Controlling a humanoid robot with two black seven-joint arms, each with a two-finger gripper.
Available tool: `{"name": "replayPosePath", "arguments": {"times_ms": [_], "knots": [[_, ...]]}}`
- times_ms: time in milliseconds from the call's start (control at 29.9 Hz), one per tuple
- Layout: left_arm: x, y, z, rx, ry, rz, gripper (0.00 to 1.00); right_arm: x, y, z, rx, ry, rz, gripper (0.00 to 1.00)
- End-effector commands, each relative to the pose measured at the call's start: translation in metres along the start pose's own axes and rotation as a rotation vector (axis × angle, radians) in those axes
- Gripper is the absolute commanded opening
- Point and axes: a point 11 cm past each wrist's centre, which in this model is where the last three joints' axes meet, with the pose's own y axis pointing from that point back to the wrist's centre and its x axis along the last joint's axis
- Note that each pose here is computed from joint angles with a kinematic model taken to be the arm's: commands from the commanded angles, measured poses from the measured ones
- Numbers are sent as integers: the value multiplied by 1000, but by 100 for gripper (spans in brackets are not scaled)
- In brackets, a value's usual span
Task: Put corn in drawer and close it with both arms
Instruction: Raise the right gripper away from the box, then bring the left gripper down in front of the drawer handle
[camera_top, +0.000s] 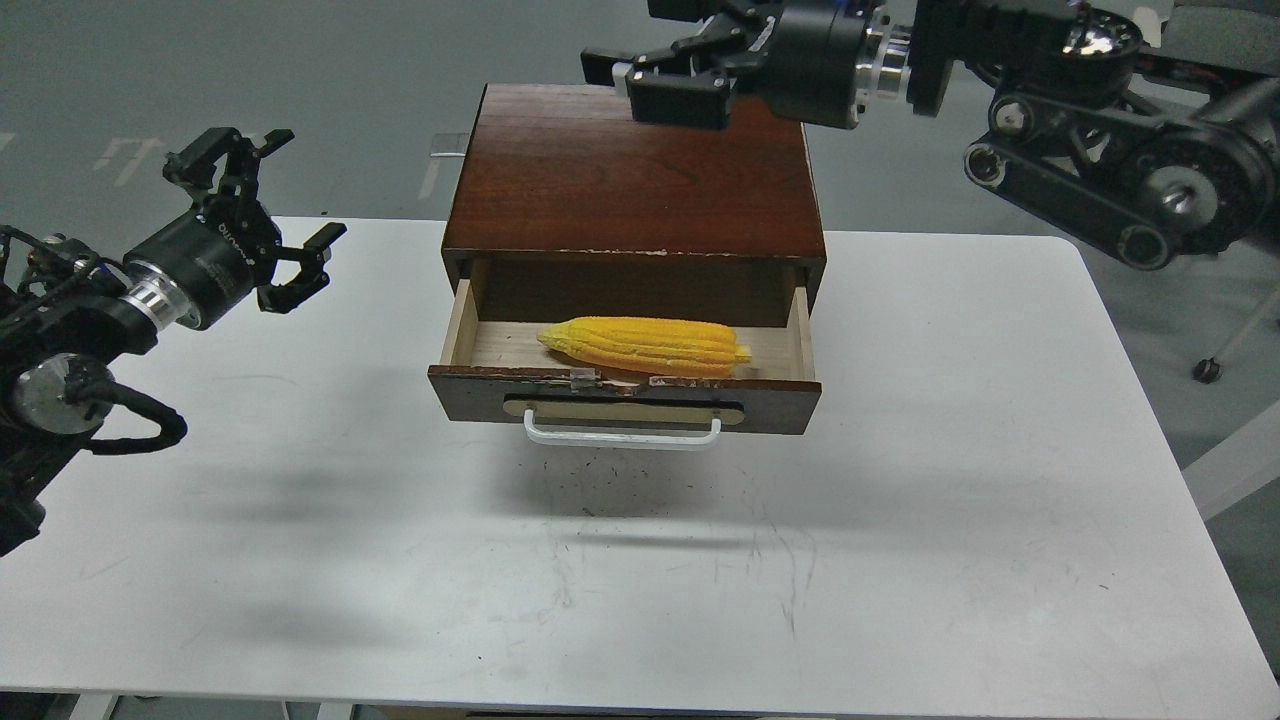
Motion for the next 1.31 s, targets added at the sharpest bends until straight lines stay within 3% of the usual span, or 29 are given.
{"name": "replayPosePath", "arguments": {"times_ms": [0, 201, 301, 402, 502, 569, 803, 904, 937, 1004, 1037, 1104, 1272], "knots": [[7, 5, 13, -2, -80, 8, 100, 41, 51, 67, -141, -641, 300, 98], [10, 18, 58, -99, -425, -49, 100, 29, 161, 162, -199, -1304, 651, 98], [-2, 28, 77, -106, -706, -126, 100, -19, 202, 191, -257, -1502, 764, 98], [-14, 27, 84, -148, -1013, -50, 100, -63, 229, 206, -308, -1592, 825, 98], [-28, 30, 89, -210, -1188, -21, 100, -92, 240, 211, -357, -1628, 830, 99], [-54, 38, 85, -248, -1344, -98, 100, -118, 245, 213, -397, -1655, 824, 99], [-131, 45, 85, -392, -1399, -312, 98, -123, 246, 213, -403, -1657, 825, 100], [-151, 52, 77, -418, -1504, -408, 70, -127, 248, 214, -412, -1657, 824, 100], [-164, 60, 67, -429, -1580, -483, 51, -133, 250, 214, -427, -1662, 818, 100], [-164, 60, 67, -429, -1580, -484, 50, -133, 250, 214, -427, -1662, 818, 100], [-177, 70, 45, -437, -1689, -595, 3, -141, 254, 215, -450, -1663, 812, 100], [-179, 71, 38, -452, -1748, -620, 0, -145, 254, 215, -457, -1664, 808, 100], [-190, 77, 18, -657, -2041, -692, 0, -149, 256, 215, -466, -1668, 809, 100]]}}
